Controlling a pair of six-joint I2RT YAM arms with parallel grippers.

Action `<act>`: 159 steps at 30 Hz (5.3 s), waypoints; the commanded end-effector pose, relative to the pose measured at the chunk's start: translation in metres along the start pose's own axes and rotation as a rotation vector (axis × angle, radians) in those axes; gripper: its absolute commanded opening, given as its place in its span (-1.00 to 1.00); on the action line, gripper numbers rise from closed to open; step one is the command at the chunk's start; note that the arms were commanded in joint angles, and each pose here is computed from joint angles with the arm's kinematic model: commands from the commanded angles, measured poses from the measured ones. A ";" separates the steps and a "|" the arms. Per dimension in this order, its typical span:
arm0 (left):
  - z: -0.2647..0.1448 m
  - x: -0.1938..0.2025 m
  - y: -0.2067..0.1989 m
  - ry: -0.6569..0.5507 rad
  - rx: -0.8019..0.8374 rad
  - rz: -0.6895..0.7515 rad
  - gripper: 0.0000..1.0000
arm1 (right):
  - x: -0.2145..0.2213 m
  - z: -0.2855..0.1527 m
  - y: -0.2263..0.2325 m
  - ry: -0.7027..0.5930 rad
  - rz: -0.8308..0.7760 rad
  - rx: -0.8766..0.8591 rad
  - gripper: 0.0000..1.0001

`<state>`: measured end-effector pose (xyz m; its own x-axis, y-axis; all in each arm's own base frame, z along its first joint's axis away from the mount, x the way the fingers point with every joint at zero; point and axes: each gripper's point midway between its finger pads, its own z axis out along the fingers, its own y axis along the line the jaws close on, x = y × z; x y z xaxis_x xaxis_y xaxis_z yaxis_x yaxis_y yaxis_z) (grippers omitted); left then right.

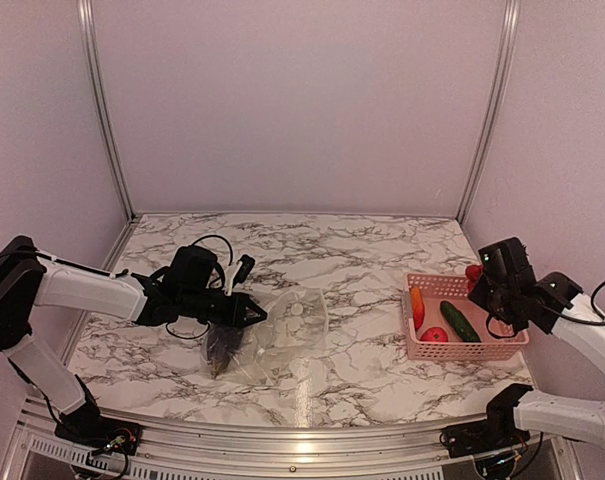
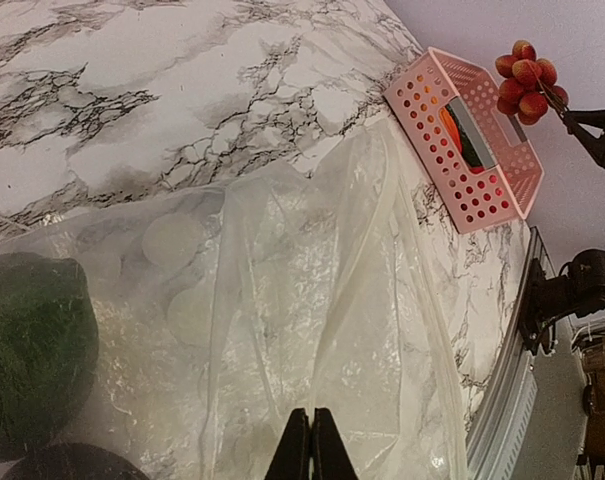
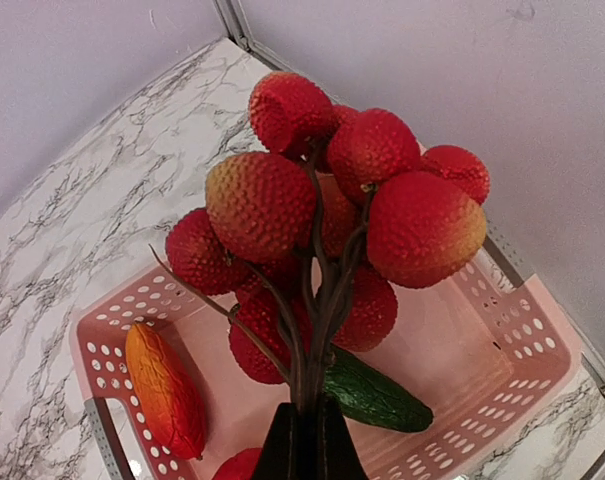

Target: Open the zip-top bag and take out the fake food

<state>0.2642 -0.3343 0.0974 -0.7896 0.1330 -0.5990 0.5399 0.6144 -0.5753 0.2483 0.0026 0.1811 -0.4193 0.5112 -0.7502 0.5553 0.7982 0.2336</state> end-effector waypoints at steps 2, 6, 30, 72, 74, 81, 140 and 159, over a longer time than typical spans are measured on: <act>0.003 -0.012 -0.004 -0.014 0.019 0.003 -1.00 | -0.006 0.012 -0.026 -0.045 0.088 0.115 -1.00; 0.003 -0.012 -0.003 -0.016 0.020 0.000 -1.00 | -0.004 0.024 -0.023 -0.033 0.103 0.092 -1.00; 0.000 -0.012 -0.002 -0.014 0.017 0.000 -1.00 | 0.032 0.068 0.013 0.075 0.112 -0.037 -0.08; -0.026 -0.051 -0.042 -0.138 0.095 0.107 -1.00 | 0.215 -0.073 0.332 0.689 -0.359 -1.371 -0.28; -0.024 -0.049 -0.041 -0.131 0.090 0.109 -1.00 | 0.223 -0.078 0.340 0.704 -0.370 -1.384 -0.34; -0.026 -0.052 -0.053 -0.146 0.122 0.131 -1.00 | 0.260 -0.059 0.345 0.767 -0.381 -1.303 -0.50; -0.041 0.023 0.053 -0.161 -0.076 -0.441 -0.51 | 0.323 -0.066 0.343 0.980 -0.313 -1.559 0.45; -0.026 0.031 0.055 -0.162 -0.092 -0.472 -0.80 | 0.360 -0.083 0.332 0.985 -0.556 -1.584 0.52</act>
<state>0.2548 -0.2719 0.0586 -0.8927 -0.2832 -0.3507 0.0910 0.6487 -0.7556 0.2342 0.4774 0.0612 -0.8008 -0.2672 -0.5360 -0.5767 0.1022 0.8106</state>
